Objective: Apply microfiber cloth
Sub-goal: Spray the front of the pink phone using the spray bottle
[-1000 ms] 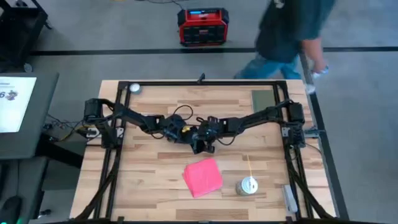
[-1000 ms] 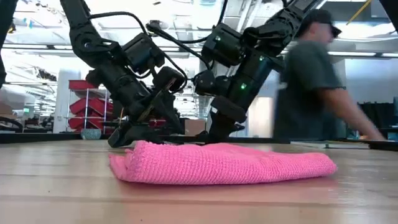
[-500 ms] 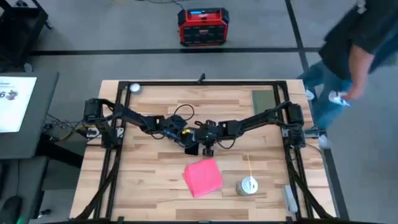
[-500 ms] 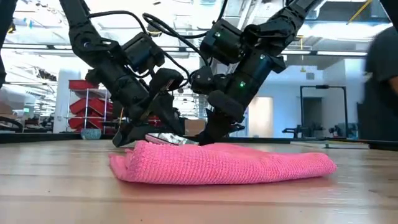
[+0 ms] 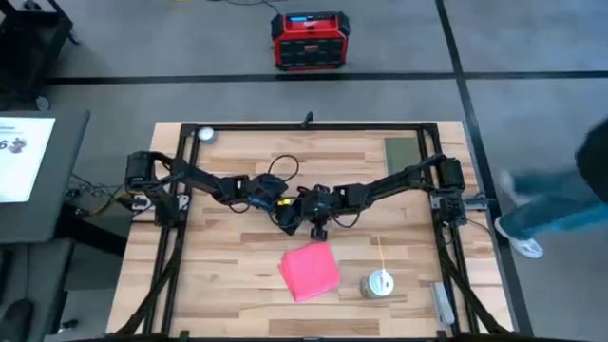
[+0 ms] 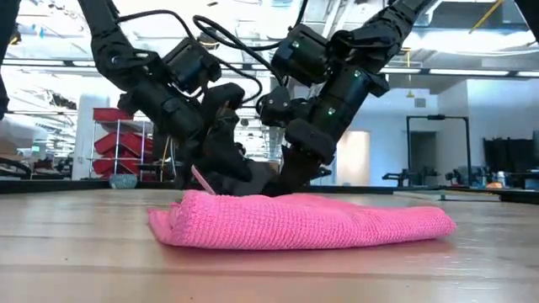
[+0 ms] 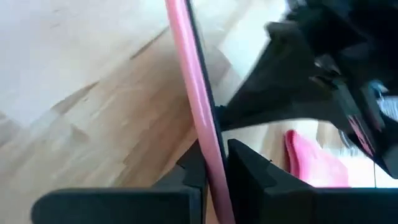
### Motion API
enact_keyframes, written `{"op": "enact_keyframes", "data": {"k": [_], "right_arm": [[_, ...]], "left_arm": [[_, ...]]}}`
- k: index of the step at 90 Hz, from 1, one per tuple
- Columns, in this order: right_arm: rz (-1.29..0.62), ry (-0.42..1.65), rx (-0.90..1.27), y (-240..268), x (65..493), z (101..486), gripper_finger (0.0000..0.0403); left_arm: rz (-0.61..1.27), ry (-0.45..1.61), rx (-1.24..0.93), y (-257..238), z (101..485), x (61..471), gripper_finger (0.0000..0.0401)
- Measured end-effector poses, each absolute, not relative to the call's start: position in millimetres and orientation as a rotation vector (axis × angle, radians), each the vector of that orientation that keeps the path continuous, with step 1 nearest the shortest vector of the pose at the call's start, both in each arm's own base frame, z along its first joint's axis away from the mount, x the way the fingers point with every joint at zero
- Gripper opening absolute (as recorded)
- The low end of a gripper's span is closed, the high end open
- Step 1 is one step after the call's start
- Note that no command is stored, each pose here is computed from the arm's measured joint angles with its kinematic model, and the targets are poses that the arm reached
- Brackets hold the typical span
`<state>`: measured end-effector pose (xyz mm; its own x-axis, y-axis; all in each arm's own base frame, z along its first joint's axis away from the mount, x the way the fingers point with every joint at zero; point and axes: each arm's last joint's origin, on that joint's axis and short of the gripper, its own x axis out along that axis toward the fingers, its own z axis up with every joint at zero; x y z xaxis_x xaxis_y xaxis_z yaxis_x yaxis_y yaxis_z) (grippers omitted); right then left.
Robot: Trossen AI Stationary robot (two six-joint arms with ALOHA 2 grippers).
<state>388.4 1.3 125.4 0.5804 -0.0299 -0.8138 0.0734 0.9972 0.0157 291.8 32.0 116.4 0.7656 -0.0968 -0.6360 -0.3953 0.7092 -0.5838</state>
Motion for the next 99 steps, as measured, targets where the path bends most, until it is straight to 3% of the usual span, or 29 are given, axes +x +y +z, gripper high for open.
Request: {"op": "enact_keyframes", "data": {"k": [27,50,99], "right_arm": [[-0.124,0.863,0.02,-2,382,164,0.0],[-0.124,0.849,0.032,1,381,169,0.0],[-0.167,0.778,0.029,-5,387,174,0.0]], "left_arm": [[0.158,0.631,-0.622,24,159,276,0.0004],[0.123,0.554,-0.593,14,184,269,0.0004],[0.112,0.599,-0.615,-3,170,267,0.0004]]}}
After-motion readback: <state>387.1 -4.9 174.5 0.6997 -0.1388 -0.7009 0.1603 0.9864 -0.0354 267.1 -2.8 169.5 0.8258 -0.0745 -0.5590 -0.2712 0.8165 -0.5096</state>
